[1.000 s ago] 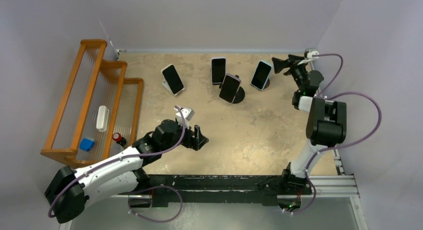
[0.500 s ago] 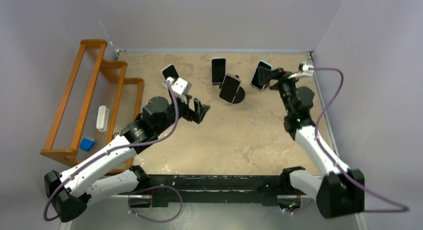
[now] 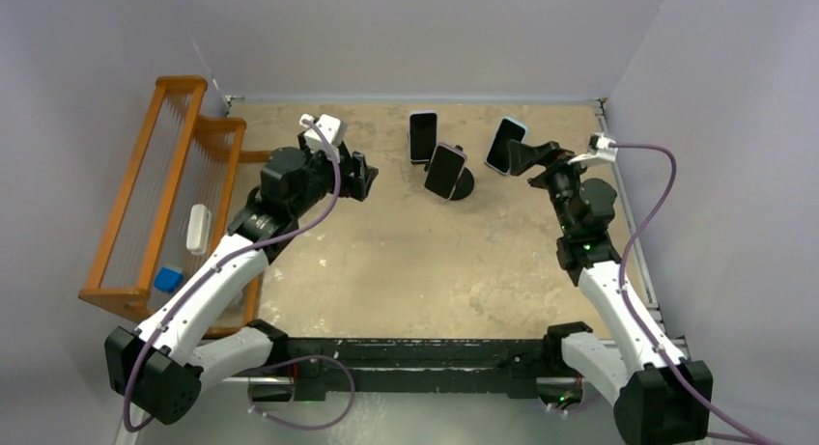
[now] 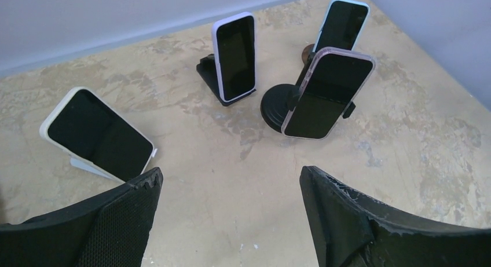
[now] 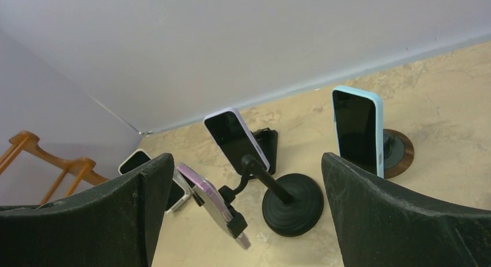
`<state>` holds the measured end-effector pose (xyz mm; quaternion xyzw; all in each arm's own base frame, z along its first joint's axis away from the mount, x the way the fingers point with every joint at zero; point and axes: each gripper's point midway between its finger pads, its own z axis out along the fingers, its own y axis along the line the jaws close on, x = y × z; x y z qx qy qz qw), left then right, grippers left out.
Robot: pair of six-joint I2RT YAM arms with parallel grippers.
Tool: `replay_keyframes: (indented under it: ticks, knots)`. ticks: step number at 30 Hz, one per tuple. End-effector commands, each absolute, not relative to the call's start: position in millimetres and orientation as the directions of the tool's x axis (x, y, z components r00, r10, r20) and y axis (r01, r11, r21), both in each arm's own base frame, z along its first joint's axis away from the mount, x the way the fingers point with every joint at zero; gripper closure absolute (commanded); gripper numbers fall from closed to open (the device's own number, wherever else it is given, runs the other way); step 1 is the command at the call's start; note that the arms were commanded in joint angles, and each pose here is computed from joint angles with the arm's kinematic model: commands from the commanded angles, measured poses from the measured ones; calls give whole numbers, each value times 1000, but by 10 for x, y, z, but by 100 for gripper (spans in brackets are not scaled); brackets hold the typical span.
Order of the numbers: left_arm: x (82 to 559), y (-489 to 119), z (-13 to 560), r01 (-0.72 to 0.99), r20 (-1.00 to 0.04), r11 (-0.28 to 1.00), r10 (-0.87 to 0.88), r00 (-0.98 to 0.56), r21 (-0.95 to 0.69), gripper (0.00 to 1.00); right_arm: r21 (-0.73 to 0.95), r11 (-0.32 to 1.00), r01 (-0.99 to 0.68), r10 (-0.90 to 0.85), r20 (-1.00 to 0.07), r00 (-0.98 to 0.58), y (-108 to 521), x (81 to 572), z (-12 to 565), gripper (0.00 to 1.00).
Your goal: Place the phone on the phone stand
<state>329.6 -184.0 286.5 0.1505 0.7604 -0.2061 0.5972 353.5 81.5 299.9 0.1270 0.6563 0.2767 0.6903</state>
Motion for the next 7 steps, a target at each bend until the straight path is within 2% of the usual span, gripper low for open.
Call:
replay_keyframes:
  ticks: [1, 7]
  knots:
    - [3274, -1844, 2869, 504, -977, 857, 0, -215, -111, 13, 532, 802, -271, 563, -826, 46, 850, 3550, 3385, 1]
    - [3308, -1825, 2811, 493, -976, 864, 7, -218, -104, 12, 560, 793, -240, 596, -795, 112, 730, 3525, 3436, 1]
